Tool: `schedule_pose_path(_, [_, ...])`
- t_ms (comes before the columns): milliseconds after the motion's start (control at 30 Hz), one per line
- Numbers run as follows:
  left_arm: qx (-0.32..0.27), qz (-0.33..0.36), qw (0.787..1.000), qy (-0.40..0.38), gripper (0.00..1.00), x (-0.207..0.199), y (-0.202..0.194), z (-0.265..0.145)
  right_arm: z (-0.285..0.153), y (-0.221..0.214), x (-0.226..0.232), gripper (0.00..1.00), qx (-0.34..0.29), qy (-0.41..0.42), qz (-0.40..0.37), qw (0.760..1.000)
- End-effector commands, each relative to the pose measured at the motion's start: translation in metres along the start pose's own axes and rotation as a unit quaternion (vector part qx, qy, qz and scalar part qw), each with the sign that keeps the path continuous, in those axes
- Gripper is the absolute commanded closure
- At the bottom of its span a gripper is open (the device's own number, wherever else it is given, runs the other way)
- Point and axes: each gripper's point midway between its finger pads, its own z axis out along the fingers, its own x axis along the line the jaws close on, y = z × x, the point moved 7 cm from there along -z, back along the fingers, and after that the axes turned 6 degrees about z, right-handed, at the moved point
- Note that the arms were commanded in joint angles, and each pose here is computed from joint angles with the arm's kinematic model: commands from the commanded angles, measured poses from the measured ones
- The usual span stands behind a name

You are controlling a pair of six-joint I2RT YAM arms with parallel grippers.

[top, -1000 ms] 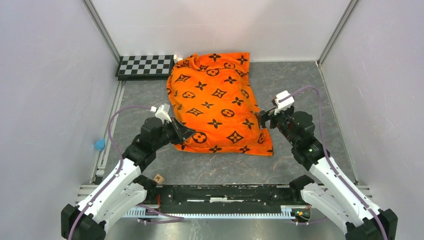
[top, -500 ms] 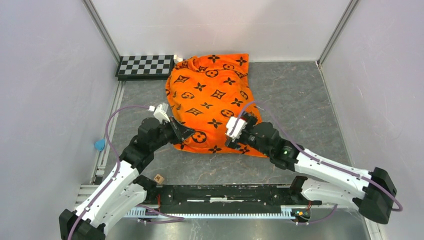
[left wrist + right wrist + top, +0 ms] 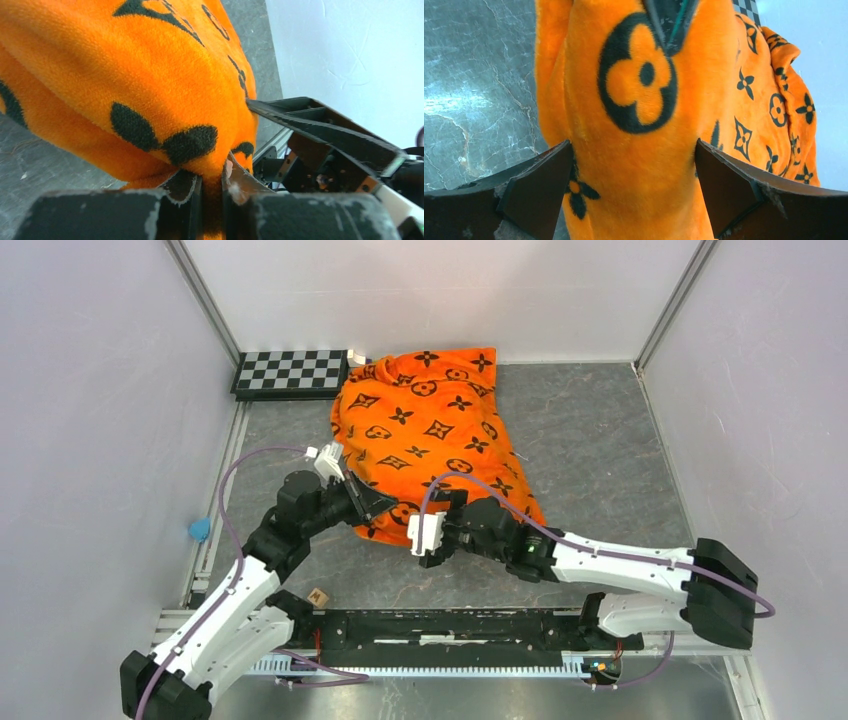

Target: Remove the pillowcase from the pillow

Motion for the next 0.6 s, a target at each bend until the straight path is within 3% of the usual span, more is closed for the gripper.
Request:
schedule_pose_path(0, [-0.054, 0.023, 0.99, -0.127, 0.98, -0.048, 0.033, -0.007, 0.012, 0.017, -0.003, 0.02, -0.034, -0.006, -0.009, 0.999])
schedule_pose_path(133, [-0.055, 0.028, 0.983, -0.171, 0.98, -0.058, 0.034, -0.009, 0.017, 0.008, -0.007, 0.01, -0.008, -0.044, 0.011, 0.999])
schedule_pose_path(167, [-0.056, 0.033, 0.981, -0.182, 0.98, -0.06, 0.035, -0.01, 0.018, 0.007, -0.008, 0.12, -0.004, -0.052, 0.013, 0.999])
schedule_pose_path(233, [-0.06, 0.044, 0.977, -0.198, 0.97, -0.065, 0.035, -0.015, 0.016, 0.004, -0.01, 0.51, 0.001, -0.066, 0.019, 0.998])
schedule_pose_path(300, [-0.067, 0.055, 0.975, -0.205, 0.94, -0.068, 0.036, -0.019, 0.012, 0.003, -0.011, 0.76, -0.009, -0.08, 0.03, 0.996])
schedule_pose_path(333, [-0.072, 0.061, 0.973, -0.208, 0.89, -0.069, 0.037, -0.021, 0.008, 0.004, -0.011, 0.86, -0.022, -0.088, 0.037, 0.995])
schedule_pose_path(367, [-0.076, 0.07, 0.972, -0.212, 0.77, -0.07, 0.037, -0.024, 0.005, 0.003, -0.011, 0.98, -0.035, -0.097, 0.047, 0.994])
schedule_pose_path(467, [-0.099, 0.102, 0.965, -0.22, 0.33, -0.073, 0.037, -0.035, -0.011, 0.003, -0.014, 1.0, -0.078, -0.132, 0.085, 0.984])
schedule_pose_path(567, [-0.146, 0.108, 0.965, -0.187, 0.11, -0.071, 0.04, -0.051, -0.02, 0.014, -0.014, 1.0, -0.123, -0.118, 0.108, 0.979])
